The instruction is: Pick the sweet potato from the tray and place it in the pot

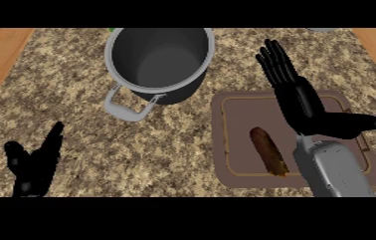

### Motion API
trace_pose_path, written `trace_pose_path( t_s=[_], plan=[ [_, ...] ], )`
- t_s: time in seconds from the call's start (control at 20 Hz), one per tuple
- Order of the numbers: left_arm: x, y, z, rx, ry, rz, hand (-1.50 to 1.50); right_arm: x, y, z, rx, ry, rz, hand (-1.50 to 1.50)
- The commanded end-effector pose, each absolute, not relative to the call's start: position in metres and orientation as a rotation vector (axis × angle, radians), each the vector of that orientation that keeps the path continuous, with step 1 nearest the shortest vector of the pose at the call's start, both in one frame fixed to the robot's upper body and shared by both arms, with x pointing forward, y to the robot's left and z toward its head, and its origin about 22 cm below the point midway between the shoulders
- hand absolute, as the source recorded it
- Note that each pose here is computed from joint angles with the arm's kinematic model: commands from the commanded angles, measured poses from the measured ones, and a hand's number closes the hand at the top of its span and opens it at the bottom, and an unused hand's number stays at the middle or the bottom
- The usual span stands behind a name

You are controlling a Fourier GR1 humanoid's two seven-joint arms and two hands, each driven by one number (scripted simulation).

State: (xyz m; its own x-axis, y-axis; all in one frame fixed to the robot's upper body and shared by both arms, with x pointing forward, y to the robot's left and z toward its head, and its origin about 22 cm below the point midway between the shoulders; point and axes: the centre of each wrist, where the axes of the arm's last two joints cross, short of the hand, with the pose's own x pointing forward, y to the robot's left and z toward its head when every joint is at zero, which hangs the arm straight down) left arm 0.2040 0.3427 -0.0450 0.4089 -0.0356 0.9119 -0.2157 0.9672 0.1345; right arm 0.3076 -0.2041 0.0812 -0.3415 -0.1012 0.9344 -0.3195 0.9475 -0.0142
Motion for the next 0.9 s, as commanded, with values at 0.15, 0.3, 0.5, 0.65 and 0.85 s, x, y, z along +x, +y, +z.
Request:
trace_pose_path(
  t_s=[0.15,0.3,0.5,0.65,0.85],
  plan=[
    [0.168,0.376,-0.001,0.452,-1.224,-0.007,0.0,0.287,-0.278,0.061,-0.284,-1.678,0.347,1.5],
    [0.11,0.42,-0.004,0.61,-0.979,-0.072,0.0,0.292,-0.327,0.096,-0.679,-1.675,0.691,1.5],
    [0.106,0.421,0.006,0.624,-1.064,-0.06,0.0,0.286,-0.334,0.127,-0.976,-1.833,0.861,-1.5],
    [0.106,0.414,0.012,0.614,-1.124,-0.042,0.0,0.276,-0.318,0.118,-0.992,-1.892,0.914,-1.5],
    [0.1,0.413,0.009,0.622,-1.155,-0.024,0.0,0.264,-0.312,0.112,-1.052,-1.831,0.994,-1.5]
  ],
)
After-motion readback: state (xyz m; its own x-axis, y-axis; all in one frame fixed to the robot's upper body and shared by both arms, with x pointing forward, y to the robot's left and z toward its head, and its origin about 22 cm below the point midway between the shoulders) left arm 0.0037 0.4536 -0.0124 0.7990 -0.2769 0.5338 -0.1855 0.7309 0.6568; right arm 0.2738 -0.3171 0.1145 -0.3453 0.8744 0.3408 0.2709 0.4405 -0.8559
